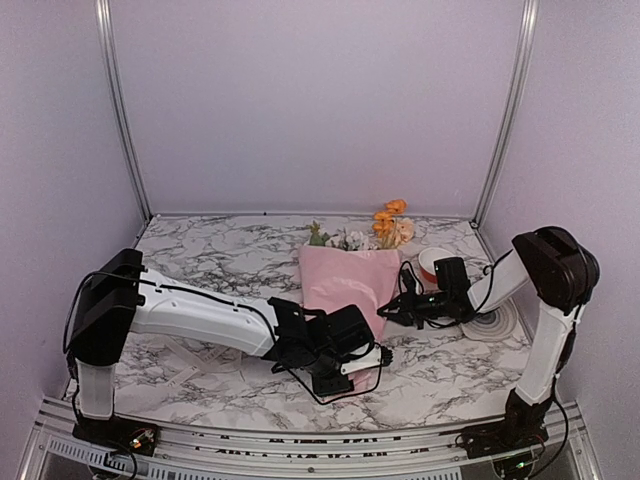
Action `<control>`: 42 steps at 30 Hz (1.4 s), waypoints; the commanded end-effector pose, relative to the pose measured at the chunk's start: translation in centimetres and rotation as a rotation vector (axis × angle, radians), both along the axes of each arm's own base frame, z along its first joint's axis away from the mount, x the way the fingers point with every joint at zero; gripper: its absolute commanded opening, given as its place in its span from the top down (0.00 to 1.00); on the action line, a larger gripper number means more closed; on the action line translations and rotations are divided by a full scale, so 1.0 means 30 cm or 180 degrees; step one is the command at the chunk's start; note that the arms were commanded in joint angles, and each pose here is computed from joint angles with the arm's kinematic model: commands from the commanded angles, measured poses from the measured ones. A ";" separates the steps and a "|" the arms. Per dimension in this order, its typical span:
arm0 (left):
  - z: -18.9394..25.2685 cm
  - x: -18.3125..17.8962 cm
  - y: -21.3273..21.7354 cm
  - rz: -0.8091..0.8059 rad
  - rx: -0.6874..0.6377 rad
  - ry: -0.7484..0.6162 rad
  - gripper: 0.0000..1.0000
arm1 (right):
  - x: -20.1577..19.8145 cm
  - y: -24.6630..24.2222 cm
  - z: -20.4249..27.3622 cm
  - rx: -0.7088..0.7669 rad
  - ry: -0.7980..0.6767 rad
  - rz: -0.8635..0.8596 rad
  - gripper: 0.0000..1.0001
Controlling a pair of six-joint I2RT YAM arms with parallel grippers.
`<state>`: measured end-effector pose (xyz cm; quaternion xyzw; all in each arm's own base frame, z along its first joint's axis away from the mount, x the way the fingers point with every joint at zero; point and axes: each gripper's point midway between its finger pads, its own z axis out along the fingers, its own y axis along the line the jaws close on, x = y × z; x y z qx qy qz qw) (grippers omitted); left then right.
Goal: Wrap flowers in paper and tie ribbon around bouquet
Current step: Adjust the folded bouquet at the center of the board, then pick up the ribbon from the center of the board.
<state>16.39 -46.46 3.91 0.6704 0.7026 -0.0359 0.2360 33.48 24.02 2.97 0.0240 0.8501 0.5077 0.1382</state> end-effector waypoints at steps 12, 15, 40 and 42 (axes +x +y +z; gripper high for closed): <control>0.203 0.245 0.541 0.2996 -0.1047 0.0986 0.39 | 0.030 -0.021 0.050 -0.0307 -0.0287 -0.0034 1.00; 0.168 0.190 0.618 0.3045 -0.0917 0.1053 0.35 | 0.032 -0.021 0.053 -0.0321 -0.0298 -0.0025 1.00; 0.538 0.389 0.827 0.3291 -0.1093 -0.0794 1.00 | 0.044 -0.026 0.101 -0.0423 -0.0393 -0.0004 1.00; 0.843 0.429 0.921 0.3532 -0.1627 -0.1479 1.00 | 0.043 -0.028 0.102 -0.0433 -0.0390 -0.0004 1.00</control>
